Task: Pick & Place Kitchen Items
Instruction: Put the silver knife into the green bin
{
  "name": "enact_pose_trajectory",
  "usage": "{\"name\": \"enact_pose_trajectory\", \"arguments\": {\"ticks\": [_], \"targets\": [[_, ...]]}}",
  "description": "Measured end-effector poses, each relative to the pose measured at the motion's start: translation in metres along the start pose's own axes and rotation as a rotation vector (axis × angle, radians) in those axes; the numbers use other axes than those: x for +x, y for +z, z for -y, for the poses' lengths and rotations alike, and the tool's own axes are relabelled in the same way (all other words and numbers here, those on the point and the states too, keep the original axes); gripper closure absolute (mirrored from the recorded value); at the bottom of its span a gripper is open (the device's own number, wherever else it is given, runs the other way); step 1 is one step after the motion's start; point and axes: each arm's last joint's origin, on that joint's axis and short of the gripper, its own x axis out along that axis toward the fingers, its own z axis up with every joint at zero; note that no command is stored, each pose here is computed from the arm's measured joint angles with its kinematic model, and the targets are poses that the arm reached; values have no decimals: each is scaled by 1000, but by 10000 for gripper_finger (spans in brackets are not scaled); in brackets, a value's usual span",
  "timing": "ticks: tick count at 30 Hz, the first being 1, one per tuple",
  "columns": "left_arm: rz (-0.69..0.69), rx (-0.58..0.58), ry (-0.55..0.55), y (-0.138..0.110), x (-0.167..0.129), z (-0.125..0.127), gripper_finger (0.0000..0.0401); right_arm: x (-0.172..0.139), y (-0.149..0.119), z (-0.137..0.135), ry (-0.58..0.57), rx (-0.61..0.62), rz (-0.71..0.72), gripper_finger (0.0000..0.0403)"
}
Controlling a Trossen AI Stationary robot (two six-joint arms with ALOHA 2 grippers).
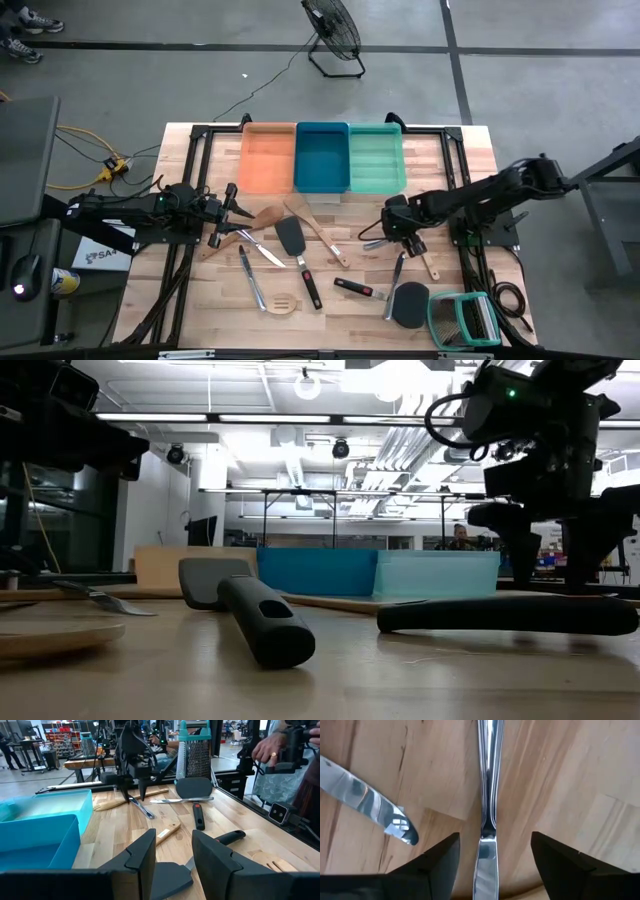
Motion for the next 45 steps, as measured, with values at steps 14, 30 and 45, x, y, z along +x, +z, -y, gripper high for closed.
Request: {"name": "enact_pose_trajectory", "arguments": {"ticks": [14,30,45], "targets": [[0,0,0,0,0,0,276,9,4,-1,-48,61,-19,181],[0,0,0,0,0,0,276,18,5,-3,-24,54,-48,209],[0,0,0,0,0,0,276,20,4,-4,5,58,-58,307]]}}
